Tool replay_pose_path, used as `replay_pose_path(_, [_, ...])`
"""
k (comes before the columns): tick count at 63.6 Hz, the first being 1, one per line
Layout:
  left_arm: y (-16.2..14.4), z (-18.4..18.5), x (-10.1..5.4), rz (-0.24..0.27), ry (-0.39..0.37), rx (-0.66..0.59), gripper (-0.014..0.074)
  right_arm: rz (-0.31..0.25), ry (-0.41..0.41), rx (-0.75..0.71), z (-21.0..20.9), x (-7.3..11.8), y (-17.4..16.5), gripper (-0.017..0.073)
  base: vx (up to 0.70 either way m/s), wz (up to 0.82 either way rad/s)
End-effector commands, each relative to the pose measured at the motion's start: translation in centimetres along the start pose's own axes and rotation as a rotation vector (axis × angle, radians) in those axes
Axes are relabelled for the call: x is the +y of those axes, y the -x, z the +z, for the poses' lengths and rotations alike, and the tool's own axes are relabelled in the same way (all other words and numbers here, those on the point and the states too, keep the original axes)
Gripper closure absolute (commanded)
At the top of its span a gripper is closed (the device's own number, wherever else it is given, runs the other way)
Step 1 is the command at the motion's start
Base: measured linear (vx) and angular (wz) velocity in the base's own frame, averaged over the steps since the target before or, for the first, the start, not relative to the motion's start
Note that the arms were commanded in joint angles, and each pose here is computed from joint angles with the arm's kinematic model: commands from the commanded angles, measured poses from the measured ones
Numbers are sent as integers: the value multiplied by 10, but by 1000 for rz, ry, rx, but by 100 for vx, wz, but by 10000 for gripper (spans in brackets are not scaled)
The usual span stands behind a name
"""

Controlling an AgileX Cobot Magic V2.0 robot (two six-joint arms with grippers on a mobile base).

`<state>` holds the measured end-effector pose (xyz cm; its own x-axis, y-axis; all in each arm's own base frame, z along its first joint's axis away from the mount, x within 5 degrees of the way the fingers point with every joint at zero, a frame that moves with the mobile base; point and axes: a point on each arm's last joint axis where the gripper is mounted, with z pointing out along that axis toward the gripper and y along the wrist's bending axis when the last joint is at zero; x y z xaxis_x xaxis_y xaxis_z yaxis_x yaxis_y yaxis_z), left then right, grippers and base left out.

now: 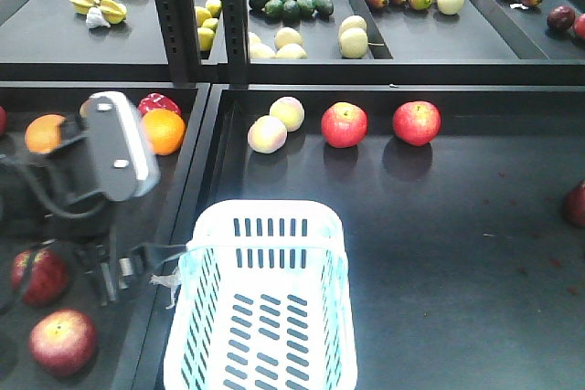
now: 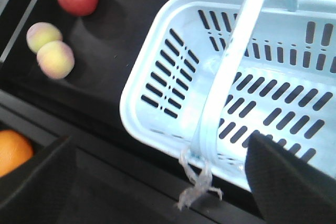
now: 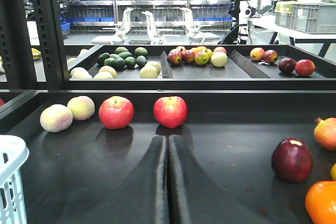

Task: Pick three apples into basket with both arms
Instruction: 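Move the left gripper over the basket handle and lower onto it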

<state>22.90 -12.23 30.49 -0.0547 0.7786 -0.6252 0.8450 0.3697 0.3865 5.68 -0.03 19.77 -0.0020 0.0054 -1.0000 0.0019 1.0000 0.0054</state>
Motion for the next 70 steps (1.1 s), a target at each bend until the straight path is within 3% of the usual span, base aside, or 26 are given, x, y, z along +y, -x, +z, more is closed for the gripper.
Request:
replay_pose_path(1, [19, 5, 9, 31, 39, -56, -14, -12, 3, -57, 0, 0, 2, 568, 0, 0])
replay_pose_path(10, [29, 31, 7, 109, -17, -18, -13, -12, 3, -57, 0, 0, 2, 568, 0, 0])
replay_pose_path(18, [34, 53, 5, 145, -57, 11, -10, -12, 3, -57, 0, 0, 2, 568, 0, 0])
replay_pose_path(55, [40, 111, 10, 151, -151, 69, 12, -12, 3, -57, 0, 0, 2, 568, 0, 0])
replay_pose_path(62, [37, 112, 9, 173, -160, 87, 72, -12, 3, -57, 0, 0, 2, 568, 0, 0])
replay_pose_path(70, [37, 111, 9, 185, -162, 96, 228, -12, 3, -57, 0, 0, 2, 568, 0, 0])
